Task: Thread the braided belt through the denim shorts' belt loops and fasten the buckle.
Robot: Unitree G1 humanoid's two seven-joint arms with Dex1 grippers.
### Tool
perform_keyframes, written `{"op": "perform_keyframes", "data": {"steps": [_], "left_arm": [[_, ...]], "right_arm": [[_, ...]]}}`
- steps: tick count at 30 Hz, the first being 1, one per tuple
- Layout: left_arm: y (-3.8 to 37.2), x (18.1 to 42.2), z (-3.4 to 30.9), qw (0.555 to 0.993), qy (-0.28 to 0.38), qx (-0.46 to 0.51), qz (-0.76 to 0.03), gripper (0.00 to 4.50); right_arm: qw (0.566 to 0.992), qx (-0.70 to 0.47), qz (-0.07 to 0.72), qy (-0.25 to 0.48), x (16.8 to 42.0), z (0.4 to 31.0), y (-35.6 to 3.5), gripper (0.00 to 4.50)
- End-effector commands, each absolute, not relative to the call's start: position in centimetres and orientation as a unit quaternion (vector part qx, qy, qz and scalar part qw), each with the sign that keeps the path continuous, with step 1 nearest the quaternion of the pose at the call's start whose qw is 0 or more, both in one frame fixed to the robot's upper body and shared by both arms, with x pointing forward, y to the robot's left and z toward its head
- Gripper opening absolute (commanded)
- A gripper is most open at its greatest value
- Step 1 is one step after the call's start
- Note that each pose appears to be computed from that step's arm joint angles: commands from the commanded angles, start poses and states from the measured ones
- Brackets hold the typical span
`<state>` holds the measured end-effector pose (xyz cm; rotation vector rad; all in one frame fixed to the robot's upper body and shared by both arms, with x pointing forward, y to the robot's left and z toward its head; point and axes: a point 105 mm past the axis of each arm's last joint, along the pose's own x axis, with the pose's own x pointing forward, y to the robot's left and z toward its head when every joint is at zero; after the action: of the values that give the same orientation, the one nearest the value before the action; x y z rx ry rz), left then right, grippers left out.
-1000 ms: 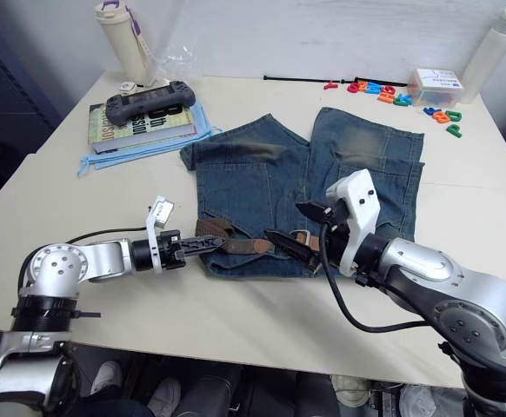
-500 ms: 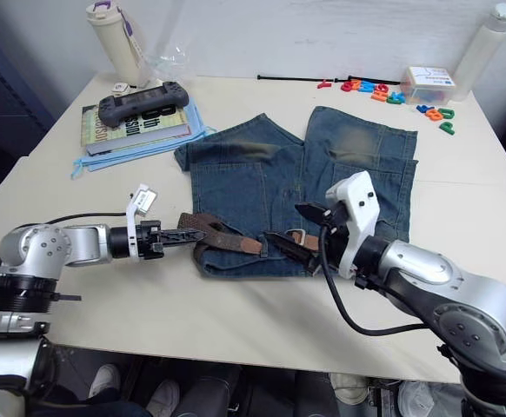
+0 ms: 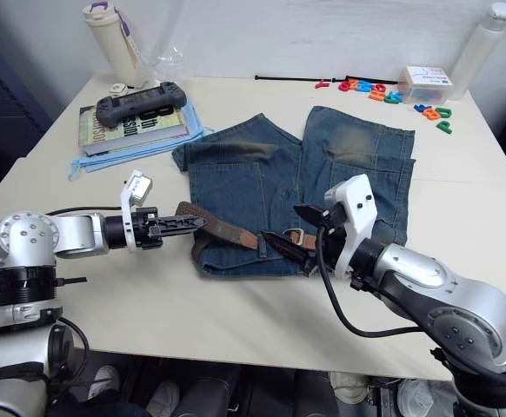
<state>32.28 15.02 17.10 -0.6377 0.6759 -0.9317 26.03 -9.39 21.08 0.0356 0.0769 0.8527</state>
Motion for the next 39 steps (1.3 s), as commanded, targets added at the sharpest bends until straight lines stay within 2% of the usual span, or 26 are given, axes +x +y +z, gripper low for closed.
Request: {"op": "perform_keyframes", "data": {"steps": [1,14,24,34,36,39], "left_arm": [[14.8,31.9,19.6,0.8,0.28,-0.285,-0.447,0.0],[14.8,30.7,17.7,0.795,0.316,-0.288,-0.43,0.0],[11.4,32.0,16.0,0.792,0.332,-0.275,-0.432,0.0],[12.2,32.9,13.1,0.805,0.316,-0.099,-0.493,0.0],[11.7,33.8,13.2,0.801,0.292,-0.059,-0.52,0.0],[9.7,34.5,13.8,0.781,0.272,-0.051,-0.559,0.0]], "right_arm": [[0.904,0.013,0.428,0.015,25.3,21.9,-8.5,4.4],[0.904,0.013,0.428,0.011,25.5,22.0,-8.3,4.4],[0.903,0.01,0.429,0.012,25.5,21.9,-8.2,4.4],[0.901,-0.047,0.43,0.024,25.6,21.3,-9.0,4.4],[0.902,-0.056,0.428,0.025,25.7,21.1,-9.1,4.4],[0.901,-0.074,0.426,0.028,25.8,20.6,-9.1,4.4]]}}
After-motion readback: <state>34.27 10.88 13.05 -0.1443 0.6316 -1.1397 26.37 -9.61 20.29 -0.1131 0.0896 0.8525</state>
